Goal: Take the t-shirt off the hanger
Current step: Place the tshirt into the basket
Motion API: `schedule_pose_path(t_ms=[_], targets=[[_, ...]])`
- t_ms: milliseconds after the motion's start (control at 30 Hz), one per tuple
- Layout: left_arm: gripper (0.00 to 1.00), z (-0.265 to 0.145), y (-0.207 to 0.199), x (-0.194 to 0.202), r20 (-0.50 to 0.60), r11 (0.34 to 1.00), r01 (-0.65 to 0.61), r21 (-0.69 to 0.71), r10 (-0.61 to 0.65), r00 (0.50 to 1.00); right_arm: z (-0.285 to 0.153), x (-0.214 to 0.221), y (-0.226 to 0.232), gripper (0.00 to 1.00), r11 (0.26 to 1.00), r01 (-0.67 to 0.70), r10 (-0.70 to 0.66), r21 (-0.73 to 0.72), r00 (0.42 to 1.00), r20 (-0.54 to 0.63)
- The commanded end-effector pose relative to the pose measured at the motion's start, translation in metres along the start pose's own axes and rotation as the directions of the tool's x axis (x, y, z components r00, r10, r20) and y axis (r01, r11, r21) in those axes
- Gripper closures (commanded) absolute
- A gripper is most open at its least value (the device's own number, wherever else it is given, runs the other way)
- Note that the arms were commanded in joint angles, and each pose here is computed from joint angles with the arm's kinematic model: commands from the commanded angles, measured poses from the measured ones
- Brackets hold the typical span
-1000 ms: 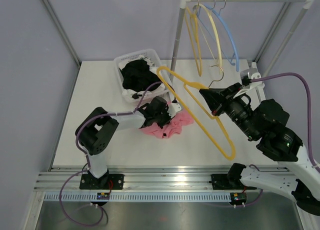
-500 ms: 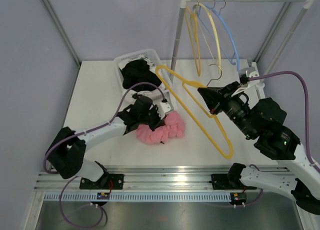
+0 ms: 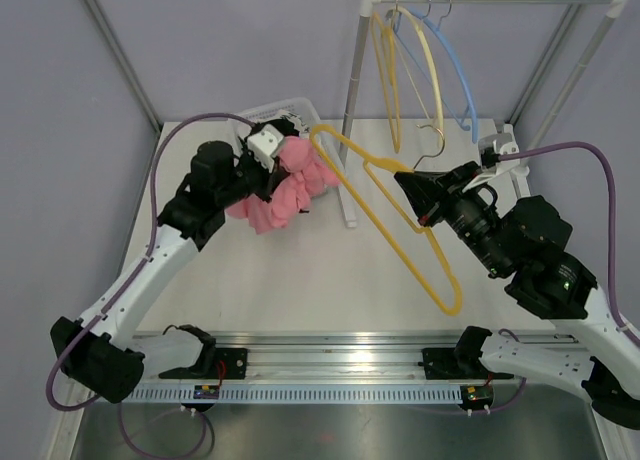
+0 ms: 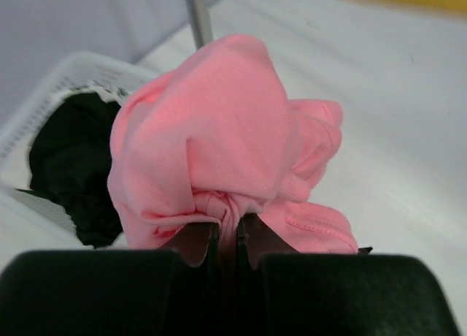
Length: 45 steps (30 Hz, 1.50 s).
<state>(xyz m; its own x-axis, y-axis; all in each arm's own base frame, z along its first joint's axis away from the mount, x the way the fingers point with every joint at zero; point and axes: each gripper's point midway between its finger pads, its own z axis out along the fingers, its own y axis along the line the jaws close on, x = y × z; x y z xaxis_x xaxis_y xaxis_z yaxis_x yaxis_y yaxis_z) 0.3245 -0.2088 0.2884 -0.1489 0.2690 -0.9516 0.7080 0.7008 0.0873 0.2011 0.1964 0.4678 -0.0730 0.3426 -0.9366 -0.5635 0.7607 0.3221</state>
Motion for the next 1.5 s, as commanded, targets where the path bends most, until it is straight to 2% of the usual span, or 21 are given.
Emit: schedule_pose_path(t_ms=[0,67,100,133,267,367,467,533,567,633,667,767,800,900,1033,1100,1133,1233,1367,1433,1467], targets=[[1.00,-0.014,0.044,-0.065,0.123,0.988,0.032,-0.149,-0.014,0.992,-0.002,-0.024,0.005,1.00,0.999,-0.041,0.043,-0.024,0.994,0.100],[1.00,-0.009,0.064,-0.077,0.145,0.977,0.063,-0.205,-0.033,0.989,-0.003,-0.027,0.007,1.00,0.998,-0.054,0.059,-0.043,0.990,0.130],[1.00,0.005,0.076,-0.070,0.118,0.968,0.086,-0.236,-0.059,0.991,-0.003,-0.029,0.008,1.00,0.997,-0.055,0.062,-0.051,0.988,0.142],[1.00,0.005,0.087,-0.088,0.147,0.961,0.091,-0.261,-0.054,0.988,-0.002,-0.030,0.009,1.00,0.997,-0.060,0.068,-0.055,0.986,0.153],[1.00,0.027,0.127,-0.105,0.191,0.936,0.147,-0.320,-0.088,0.978,0.002,-0.027,0.010,1.00,0.997,-0.056,0.062,-0.049,0.988,0.140],[1.00,0.044,0.155,-0.118,0.258,0.935,0.183,-0.304,-0.104,0.961,0.005,-0.027,0.010,1.00,0.997,-0.058,0.064,-0.049,0.989,0.137],[1.00,0.061,0.188,-0.119,0.298,0.918,0.265,-0.296,-0.175,0.938,0.007,-0.025,0.012,1.00,0.997,-0.059,0.065,-0.052,0.989,0.132],[1.00,0.072,0.208,-0.110,0.308,0.901,0.320,-0.292,-0.228,0.924,0.007,-0.025,0.012,1.00,0.997,-0.057,0.064,-0.052,0.989,0.132],[1.00,0.090,0.218,-0.090,0.279,0.896,0.335,-0.292,-0.255,0.926,0.008,-0.025,0.012,1.00,0.997,-0.060,0.067,-0.054,0.989,0.131],[1.00,0.104,0.231,-0.082,0.273,0.894,0.328,-0.305,-0.247,0.930,0.008,-0.025,0.013,1.00,0.997,-0.060,0.067,-0.057,0.989,0.130],[1.00,0.124,0.241,-0.055,0.226,0.894,0.307,-0.327,-0.242,0.944,0.008,-0.024,0.013,1.00,0.997,-0.060,0.066,-0.056,0.989,0.129],[1.00,0.152,0.265,-0.015,0.159,0.868,0.294,-0.401,-0.250,0.955,0.010,-0.024,0.014,1.00,0.996,-0.060,0.067,-0.059,0.989,0.128],[1.00,0.174,0.273,0.020,0.079,0.862,0.288,-0.416,-0.281,0.957,0.011,-0.024,0.015,1.00,0.997,-0.060,0.067,-0.057,0.990,0.127],[1.00,0.205,0.272,0.086,-0.098,0.876,0.266,-0.402,-0.330,0.939,0.013,-0.022,0.015,1.00,0.997,-0.056,0.063,-0.057,0.991,0.117],[1.00,0.214,0.255,0.129,-0.174,0.893,0.279,-0.353,-0.355,0.919,0.014,-0.022,0.016,1.00,0.996,-0.060,0.067,-0.058,0.991,0.119],[1.00,0.210,0.259,0.123,-0.152,0.891,0.260,-0.373,-0.335,0.930,0.015,-0.023,0.017,1.00,0.996,-0.060,0.067,-0.063,0.991,0.119],[0.98,0.208,0.259,0.134,-0.168,0.886,0.250,-0.390,-0.335,0.927,0.015,-0.022,0.017,1.00,0.996,-0.059,0.065,-0.061,0.991,0.118],[0.87,0.204,0.264,0.136,-0.172,0.880,0.223,-0.419,-0.318,0.932,0.015,-0.022,0.017,1.00,0.996,-0.061,0.068,-0.062,0.991,0.116],[0.86,0.201,0.262,0.122,-0.172,0.893,0.218,-0.395,-0.305,0.937,0.014,-0.022,0.017,1.00,0.996,-0.062,0.070,-0.067,0.990,0.120],[0.71,0.200,0.261,0.113,-0.155,0.896,0.221,-0.385,-0.298,0.942,0.014,-0.022,0.017,1.00,0.996,-0.063,0.070,-0.066,0.990,0.118],[0.68,0.197,0.261,0.101,-0.135,0.901,0.218,-0.376,-0.286,0.949,0.014,-0.022,0.017,1.00,0.996,-0.061,0.069,-0.066,0.991,0.118]])
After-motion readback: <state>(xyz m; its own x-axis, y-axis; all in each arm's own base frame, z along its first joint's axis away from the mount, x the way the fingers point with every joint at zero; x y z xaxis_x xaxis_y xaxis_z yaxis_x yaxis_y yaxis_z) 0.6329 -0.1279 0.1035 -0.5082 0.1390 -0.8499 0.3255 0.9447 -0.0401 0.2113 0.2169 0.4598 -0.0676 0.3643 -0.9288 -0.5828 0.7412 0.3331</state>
